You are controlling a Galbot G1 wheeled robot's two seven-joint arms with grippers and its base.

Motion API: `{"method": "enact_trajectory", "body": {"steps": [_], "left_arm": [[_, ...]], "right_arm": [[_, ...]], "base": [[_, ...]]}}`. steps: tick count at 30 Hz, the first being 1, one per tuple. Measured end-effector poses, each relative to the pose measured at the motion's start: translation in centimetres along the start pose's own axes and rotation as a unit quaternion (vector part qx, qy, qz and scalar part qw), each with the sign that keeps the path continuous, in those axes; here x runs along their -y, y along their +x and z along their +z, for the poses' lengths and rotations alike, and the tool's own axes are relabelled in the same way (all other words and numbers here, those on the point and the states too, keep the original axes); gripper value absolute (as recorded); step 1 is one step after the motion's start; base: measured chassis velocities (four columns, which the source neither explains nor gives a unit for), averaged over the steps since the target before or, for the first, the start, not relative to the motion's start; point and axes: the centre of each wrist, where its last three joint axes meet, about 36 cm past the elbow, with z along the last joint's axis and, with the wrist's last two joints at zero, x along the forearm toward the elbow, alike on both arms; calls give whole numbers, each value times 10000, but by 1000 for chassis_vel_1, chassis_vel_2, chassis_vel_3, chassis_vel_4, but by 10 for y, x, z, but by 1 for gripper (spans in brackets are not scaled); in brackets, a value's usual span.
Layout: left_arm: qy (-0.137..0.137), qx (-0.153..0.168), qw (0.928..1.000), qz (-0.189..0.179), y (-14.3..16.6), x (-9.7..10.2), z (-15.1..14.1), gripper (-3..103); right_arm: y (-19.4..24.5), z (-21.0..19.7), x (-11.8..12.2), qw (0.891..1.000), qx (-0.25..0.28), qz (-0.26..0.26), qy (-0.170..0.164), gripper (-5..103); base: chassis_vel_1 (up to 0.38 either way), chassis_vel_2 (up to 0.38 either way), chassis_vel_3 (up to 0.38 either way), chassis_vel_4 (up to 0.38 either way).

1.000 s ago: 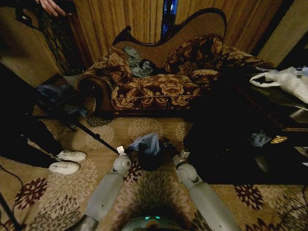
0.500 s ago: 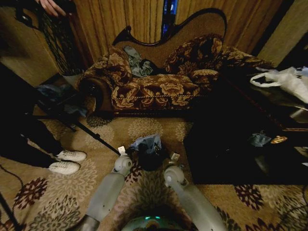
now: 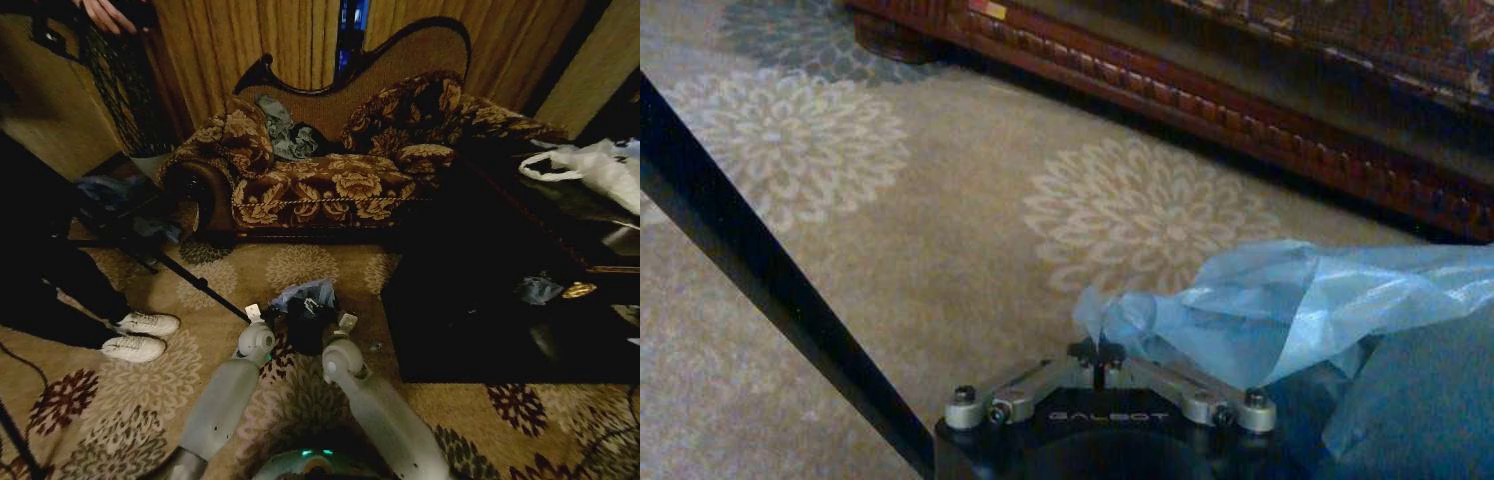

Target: Place a garbage bag over the trash bin.

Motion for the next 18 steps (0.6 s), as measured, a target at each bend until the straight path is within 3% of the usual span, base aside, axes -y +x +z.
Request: {"method": "enact_trajectory", "body": {"steps": [18], "left_arm": [[3,59,9999,89,0,-4,0,0]], "right_arm": [[-26,30,20,9970,377,-6,682,101]], "base": [[0,0,0,0]]}}
